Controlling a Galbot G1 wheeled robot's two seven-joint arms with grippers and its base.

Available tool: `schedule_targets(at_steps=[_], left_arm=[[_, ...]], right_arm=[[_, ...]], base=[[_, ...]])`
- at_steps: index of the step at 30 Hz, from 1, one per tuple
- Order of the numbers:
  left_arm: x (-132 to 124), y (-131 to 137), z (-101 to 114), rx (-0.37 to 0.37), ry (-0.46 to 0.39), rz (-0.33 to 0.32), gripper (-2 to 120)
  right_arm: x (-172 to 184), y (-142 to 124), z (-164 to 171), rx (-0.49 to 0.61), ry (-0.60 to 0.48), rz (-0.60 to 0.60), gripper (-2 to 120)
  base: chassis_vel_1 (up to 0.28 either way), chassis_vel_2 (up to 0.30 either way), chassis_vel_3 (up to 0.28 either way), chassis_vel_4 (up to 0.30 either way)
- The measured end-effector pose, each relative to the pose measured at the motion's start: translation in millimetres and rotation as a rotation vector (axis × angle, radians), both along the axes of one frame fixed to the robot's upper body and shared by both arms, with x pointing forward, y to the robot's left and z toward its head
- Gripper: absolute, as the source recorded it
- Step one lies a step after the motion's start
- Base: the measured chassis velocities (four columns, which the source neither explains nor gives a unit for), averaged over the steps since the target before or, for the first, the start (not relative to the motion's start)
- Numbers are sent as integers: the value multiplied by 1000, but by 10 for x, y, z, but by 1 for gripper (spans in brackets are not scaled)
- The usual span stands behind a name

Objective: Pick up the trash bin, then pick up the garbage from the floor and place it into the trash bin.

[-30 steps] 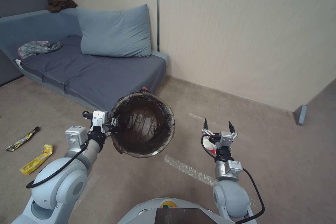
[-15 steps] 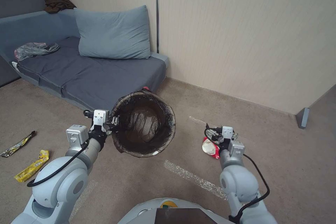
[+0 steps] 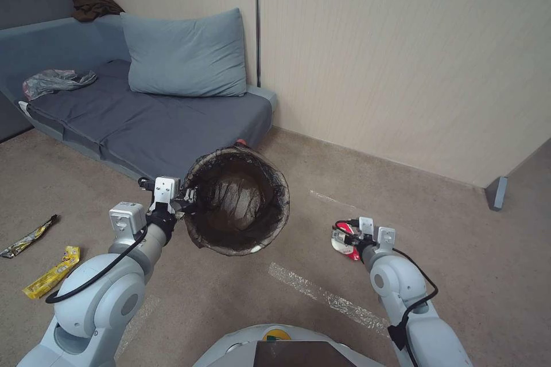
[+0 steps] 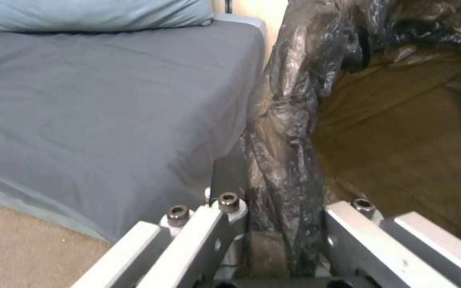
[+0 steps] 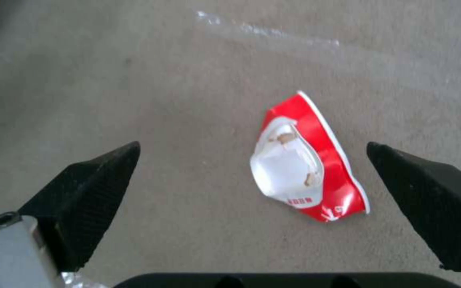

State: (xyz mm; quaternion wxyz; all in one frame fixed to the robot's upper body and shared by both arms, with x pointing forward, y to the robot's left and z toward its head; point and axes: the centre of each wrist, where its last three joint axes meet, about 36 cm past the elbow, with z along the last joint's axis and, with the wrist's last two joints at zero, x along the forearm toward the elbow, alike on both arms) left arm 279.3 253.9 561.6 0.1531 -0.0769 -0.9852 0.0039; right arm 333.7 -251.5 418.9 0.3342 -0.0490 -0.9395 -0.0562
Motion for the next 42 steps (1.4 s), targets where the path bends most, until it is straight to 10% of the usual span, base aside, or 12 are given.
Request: schedule_targets(at_steps=[28, 42], left_arm=[[19, -14, 20, 1, -15, -13, 0], [26, -4, 33, 5, -22, -9, 0]], right_arm=[[1325, -338, -1279, -25, 279, 42, 100], [1298, -430, -1604, -15, 356, 29, 98]], base=[[0, 0, 0, 0], [0, 0, 0, 0]])
